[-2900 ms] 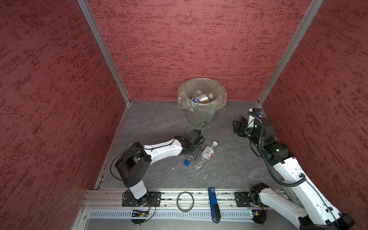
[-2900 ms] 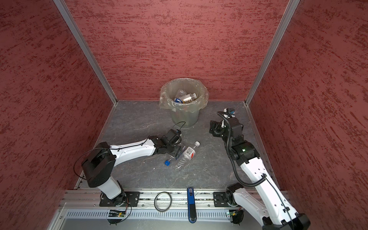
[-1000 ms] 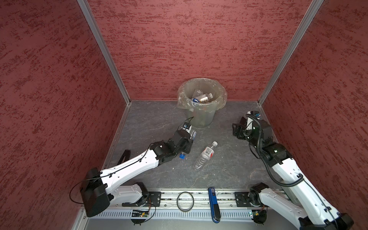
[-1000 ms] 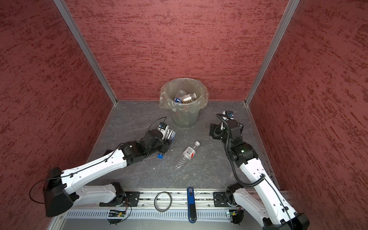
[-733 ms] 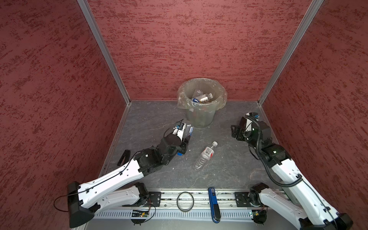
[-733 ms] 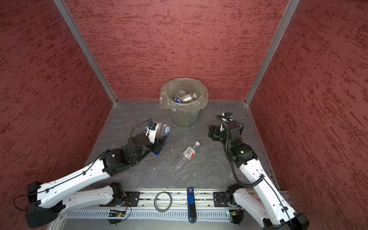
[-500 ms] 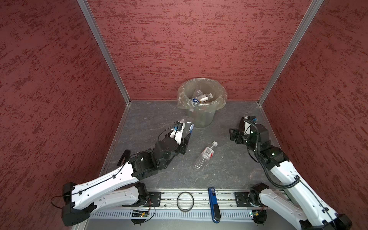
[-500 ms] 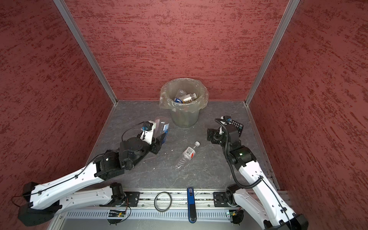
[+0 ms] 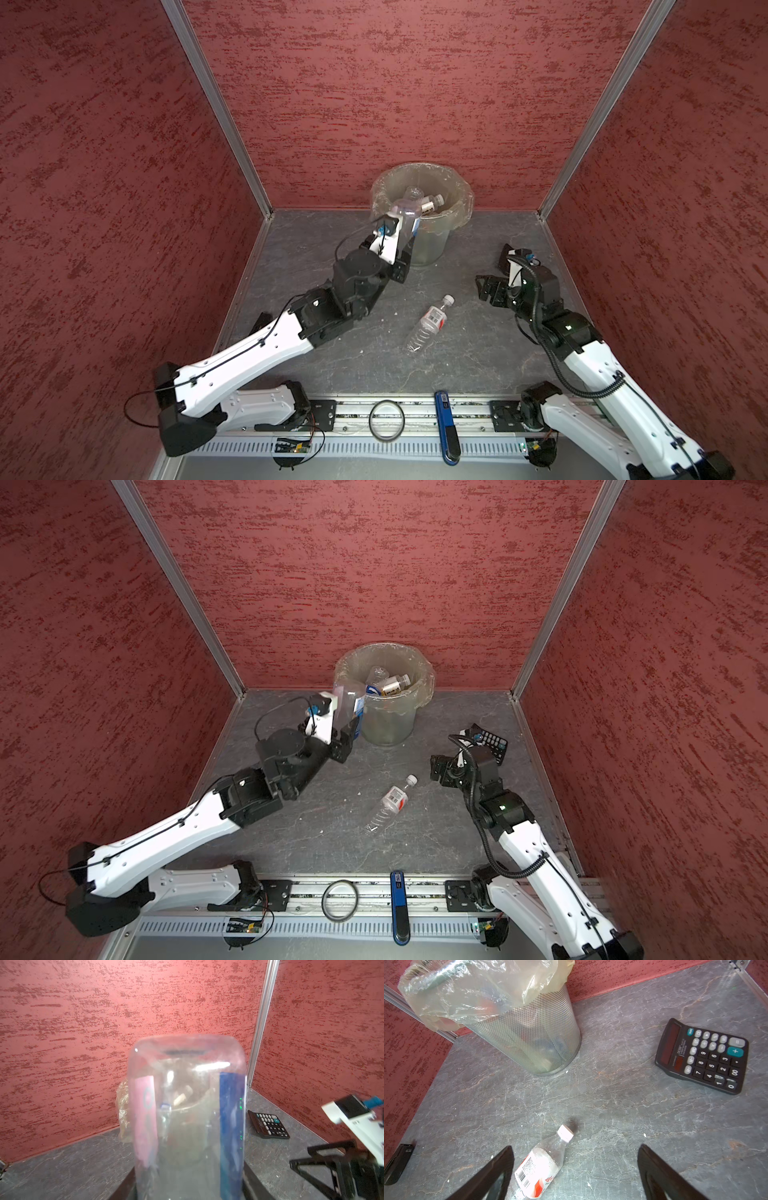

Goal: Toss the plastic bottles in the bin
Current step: 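Carry the blue-cap bottle over the bin and open the left gripper, then draw the left gripper back while the right gripper reaches the white-cap bottle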

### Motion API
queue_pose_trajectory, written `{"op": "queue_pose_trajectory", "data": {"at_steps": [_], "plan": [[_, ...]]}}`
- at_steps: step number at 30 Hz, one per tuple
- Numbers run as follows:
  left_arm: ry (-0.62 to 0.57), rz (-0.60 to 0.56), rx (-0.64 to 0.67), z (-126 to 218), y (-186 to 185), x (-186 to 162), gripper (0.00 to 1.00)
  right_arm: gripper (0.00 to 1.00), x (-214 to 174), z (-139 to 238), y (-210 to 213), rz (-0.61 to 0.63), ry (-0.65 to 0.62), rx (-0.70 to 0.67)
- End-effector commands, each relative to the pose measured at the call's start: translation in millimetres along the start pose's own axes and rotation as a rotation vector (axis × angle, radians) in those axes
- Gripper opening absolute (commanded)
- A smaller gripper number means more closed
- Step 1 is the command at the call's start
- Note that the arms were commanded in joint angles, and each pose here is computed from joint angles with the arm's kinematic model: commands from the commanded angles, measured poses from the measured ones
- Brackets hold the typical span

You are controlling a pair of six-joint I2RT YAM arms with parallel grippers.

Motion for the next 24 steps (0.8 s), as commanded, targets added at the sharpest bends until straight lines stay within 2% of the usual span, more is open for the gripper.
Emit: {"op": "queue_pose_trajectory", "data": {"at_steps": [1,3,4,5,6,8,10,14,18,24], "plan": [[-0.115,0.037,-0.078,-48,7,44,0.55,0.93,11,7,9,-0.012,-0.034,0.04],[-0.117,0.081,-0.125,-94,17,60,0.58,0.93,14,10,11,-0.016,-0.043,0.051],[-0.075,0.101,-0.146,-118,20,59,0.61,0.93,16,11,12,-0.016,-0.049,0.053],[-0.047,0.116,-0.174,-140,20,63,0.69,0.93,17,12,12,-0.015,-0.05,0.052],[-0.011,0.115,-0.196,-164,18,61,0.82,0.93,18,14,12,-0.013,-0.054,0.049],[0.039,0.094,-0.156,-197,19,53,1.0,0.93,19,17,12,-0.01,-0.059,0.048],[0.071,0.096,-0.124,-214,25,43,1.0,0.93,20,20,12,-0.008,-0.064,0.046],[0.077,0.082,-0.071,-209,33,46,1.0,0.93,18,26,11,-0.006,-0.069,0.046],[-0.077,0.062,-0.093,-170,27,74,1.0,0.93,14,19,11,-0.019,-0.048,0.055],[-0.078,0.044,-0.111,-126,22,78,1.0,0.95,8,13,14,-0.073,-0.001,0.075]]}}
Point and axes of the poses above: each gripper's point midway between its finger pads, its own z axis back along the fingers, its own y axis along the line the jaws close on, x = y × z, the point moved 4 cm from there along z, back along the fingers, and after that the axes turned 7 degrees about -z, right-handed, at the moved point
